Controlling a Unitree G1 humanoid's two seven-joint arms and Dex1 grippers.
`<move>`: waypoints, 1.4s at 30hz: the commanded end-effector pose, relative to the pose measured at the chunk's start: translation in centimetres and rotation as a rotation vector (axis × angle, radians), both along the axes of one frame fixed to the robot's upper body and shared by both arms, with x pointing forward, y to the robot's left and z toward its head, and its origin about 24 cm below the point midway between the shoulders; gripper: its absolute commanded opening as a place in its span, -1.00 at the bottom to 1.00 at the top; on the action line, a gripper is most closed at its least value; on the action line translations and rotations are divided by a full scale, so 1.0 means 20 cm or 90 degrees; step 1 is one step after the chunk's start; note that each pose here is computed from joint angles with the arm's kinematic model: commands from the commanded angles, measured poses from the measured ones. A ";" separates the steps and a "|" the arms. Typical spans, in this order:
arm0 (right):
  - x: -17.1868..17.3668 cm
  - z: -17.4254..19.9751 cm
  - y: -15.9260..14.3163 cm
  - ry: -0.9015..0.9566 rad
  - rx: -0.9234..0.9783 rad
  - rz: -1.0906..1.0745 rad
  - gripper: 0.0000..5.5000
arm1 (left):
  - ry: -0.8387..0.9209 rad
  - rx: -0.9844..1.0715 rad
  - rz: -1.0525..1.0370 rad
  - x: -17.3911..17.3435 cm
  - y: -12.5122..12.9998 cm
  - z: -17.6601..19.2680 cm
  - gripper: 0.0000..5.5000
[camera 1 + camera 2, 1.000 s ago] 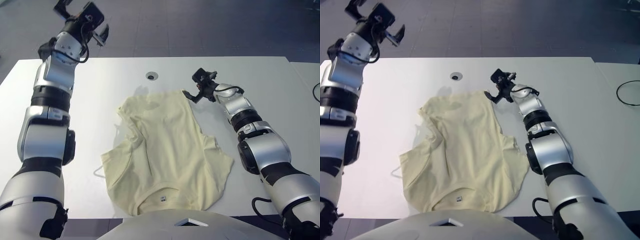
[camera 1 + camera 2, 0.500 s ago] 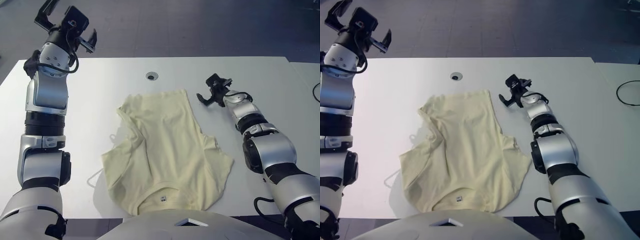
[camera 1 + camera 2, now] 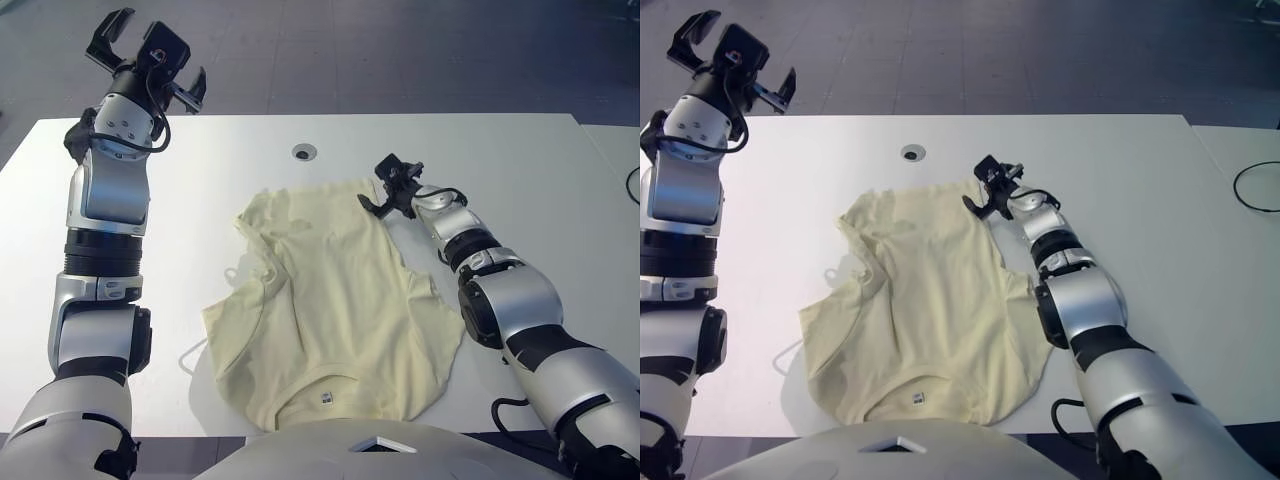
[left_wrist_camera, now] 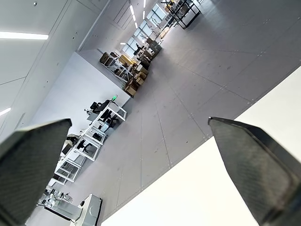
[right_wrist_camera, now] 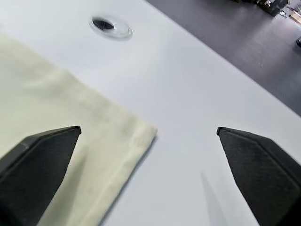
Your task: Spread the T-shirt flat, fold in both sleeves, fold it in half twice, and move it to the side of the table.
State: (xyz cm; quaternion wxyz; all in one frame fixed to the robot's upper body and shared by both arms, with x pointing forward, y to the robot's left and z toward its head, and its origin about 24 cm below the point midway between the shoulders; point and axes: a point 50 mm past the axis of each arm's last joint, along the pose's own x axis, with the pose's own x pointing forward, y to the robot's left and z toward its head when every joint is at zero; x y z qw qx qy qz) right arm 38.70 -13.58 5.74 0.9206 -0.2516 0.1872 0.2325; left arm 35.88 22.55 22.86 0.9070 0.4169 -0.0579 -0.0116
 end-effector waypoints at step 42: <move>-1.49 -0.05 -0.65 0.122 0.632 -0.567 0.96 | 0.430 -0.935 0.208 -1.30 0.43 -0.85 0.96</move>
